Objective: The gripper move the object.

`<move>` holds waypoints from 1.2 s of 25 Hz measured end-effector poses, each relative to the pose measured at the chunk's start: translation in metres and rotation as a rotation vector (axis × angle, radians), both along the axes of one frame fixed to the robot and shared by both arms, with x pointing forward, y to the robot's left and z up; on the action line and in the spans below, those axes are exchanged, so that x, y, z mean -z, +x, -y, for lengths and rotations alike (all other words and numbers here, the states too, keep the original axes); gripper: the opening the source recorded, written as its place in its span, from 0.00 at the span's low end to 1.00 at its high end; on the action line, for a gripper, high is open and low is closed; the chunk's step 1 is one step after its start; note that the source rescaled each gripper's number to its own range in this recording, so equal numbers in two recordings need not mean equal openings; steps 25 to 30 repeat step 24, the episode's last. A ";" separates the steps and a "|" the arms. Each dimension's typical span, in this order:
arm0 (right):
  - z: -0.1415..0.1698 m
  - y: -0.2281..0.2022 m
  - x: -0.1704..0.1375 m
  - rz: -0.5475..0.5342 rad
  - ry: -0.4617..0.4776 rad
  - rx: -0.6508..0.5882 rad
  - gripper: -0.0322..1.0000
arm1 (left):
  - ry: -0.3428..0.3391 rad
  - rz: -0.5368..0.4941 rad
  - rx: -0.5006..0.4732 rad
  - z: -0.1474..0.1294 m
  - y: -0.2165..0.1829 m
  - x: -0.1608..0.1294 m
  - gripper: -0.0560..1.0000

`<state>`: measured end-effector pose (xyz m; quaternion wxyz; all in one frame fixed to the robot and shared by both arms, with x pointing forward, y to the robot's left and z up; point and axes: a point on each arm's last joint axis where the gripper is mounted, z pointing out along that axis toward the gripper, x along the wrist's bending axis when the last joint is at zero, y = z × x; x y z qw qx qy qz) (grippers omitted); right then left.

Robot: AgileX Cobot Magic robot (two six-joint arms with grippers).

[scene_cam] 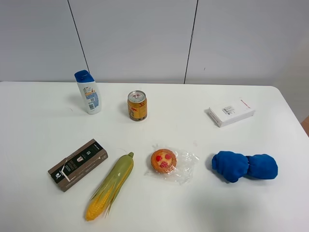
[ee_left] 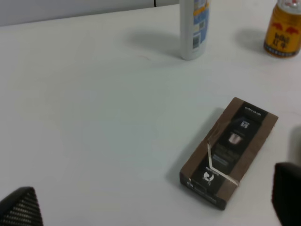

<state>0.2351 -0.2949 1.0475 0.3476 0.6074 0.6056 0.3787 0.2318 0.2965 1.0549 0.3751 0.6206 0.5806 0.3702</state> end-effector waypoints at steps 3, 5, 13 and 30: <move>0.000 0.000 0.000 0.000 0.000 0.000 1.00 | -0.006 -0.001 -0.044 -0.003 0.000 0.000 1.00; 0.000 0.000 0.000 0.000 0.000 0.000 1.00 | -0.010 -0.001 -0.051 -0.004 0.000 0.000 1.00; 0.000 0.000 0.000 0.000 0.000 0.000 1.00 | -0.012 -0.001 -0.059 -0.004 0.000 0.000 1.00; 0.000 0.000 0.000 0.000 0.000 0.000 1.00 | -0.012 -0.001 -0.059 -0.004 0.000 0.000 1.00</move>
